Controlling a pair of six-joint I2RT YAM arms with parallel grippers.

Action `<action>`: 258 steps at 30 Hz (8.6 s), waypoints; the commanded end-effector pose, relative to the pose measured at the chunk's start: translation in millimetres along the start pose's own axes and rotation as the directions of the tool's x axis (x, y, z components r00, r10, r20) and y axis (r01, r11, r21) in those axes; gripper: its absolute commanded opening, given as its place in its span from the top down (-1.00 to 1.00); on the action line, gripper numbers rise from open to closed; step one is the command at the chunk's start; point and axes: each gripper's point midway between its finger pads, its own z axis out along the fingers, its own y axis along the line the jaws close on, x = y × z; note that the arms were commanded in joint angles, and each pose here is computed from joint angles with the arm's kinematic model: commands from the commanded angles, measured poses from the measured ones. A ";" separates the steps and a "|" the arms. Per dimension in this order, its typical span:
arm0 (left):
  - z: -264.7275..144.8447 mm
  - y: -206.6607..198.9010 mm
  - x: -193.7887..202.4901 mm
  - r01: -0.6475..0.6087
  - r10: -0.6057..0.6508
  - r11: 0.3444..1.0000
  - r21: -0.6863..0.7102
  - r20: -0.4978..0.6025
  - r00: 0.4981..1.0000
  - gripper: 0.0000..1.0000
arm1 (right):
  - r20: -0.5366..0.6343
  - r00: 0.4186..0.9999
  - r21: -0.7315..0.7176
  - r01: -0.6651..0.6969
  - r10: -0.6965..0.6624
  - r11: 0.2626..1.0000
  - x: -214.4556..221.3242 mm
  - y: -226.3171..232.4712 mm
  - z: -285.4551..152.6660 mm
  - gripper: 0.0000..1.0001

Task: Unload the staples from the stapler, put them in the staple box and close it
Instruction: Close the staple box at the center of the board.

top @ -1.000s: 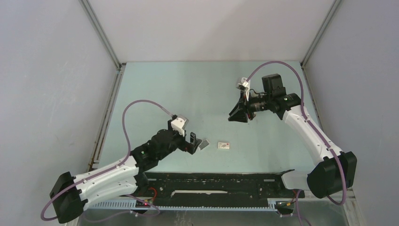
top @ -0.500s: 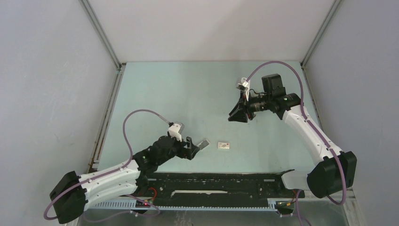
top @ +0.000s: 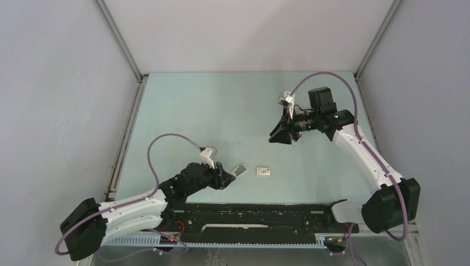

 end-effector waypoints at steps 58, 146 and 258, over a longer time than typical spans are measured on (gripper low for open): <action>16.4 -1.6 -2.8 -0.148 0.141 0.984 -0.097 -0.071 0.987 0.62 | -0.003 0.999 -0.011 0.037 -0.037 0.999 -1.2 5.0 1.1 0.15; 5.1 -0.2 -74.4 -0.551 0.541 0.834 0.019 0.163 0.825 -1.00 | 0.034 0.991 -0.016 0.129 -0.128 0.992 -10.2 22.4 -15.9 0.13; 65.8 20.8 23.0 -0.696 0.736 0.657 0.292 -0.047 0.675 0.06 | -0.376 0.760 -0.210 0.488 -0.530 0.847 170.0 -29.2 65.4 -0.50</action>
